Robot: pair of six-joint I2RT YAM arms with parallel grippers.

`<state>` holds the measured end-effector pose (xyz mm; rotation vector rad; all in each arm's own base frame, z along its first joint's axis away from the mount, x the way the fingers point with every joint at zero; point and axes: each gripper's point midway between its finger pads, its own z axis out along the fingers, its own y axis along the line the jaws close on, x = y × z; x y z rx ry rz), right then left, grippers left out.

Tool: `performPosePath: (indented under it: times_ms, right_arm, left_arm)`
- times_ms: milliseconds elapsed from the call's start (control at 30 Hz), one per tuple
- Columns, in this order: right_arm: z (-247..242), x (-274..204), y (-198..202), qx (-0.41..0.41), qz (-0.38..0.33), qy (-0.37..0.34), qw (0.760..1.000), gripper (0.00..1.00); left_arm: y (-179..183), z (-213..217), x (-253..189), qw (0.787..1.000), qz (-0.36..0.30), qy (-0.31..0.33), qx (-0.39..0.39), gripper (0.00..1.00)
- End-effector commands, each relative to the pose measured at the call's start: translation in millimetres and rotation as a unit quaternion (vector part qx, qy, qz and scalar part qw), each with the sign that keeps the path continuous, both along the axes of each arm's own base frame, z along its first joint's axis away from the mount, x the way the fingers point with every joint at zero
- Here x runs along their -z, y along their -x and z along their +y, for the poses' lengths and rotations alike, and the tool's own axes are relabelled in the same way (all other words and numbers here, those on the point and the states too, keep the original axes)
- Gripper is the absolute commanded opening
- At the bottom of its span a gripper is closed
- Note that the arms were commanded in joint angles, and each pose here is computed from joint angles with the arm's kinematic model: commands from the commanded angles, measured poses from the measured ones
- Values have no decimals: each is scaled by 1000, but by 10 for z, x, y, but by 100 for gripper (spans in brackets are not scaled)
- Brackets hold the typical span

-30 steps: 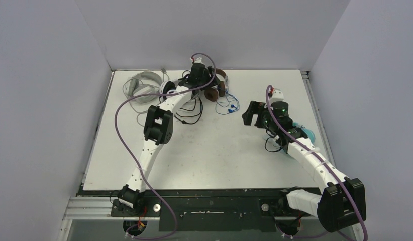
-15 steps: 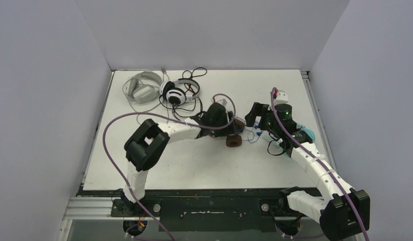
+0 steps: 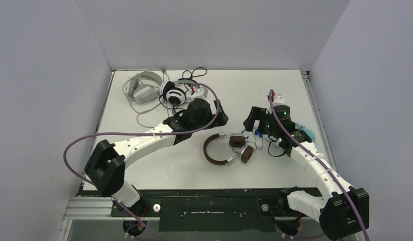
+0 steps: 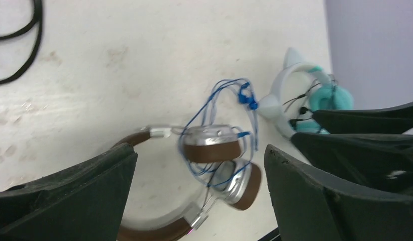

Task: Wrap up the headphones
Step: Pick up the headphones from the center of the board.

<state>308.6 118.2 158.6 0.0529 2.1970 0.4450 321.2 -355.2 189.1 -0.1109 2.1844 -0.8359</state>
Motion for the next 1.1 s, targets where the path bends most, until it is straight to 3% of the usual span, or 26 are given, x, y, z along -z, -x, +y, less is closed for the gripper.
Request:
performPosePath:
  times_ms: [0, 233, 333, 700, 900, 1067]
  right_arm:
    - [132, -8, 50, -35, -5, -7, 999, 98]
    - [139, 30, 61, -39, -4, -1, 999, 98]
    - [140, 20, 83, -39, -10, -3, 999, 98]
    - [139, -84, 220, -33, -34, -20, 999, 97]
    - [109, -180, 280, -30, -41, -18, 999, 97]
    - [39, -235, 387, -23, -53, -16, 998, 97]
  left_arm:
    - [270, 566, 393, 990, 33, -130, -44, 97]
    - [653, 863, 856, 985, 57, -158, -30, 97]
    - [746, 890, 1034, 976, 68, -202, -34, 97]
    - [650, 641, 1506, 943, 74, -321, -41, 92]
    - [700, 679, 1695, 938, 91, -333, -44, 68]
    - [679, 818, 1610, 931, 77, -354, -54, 34]
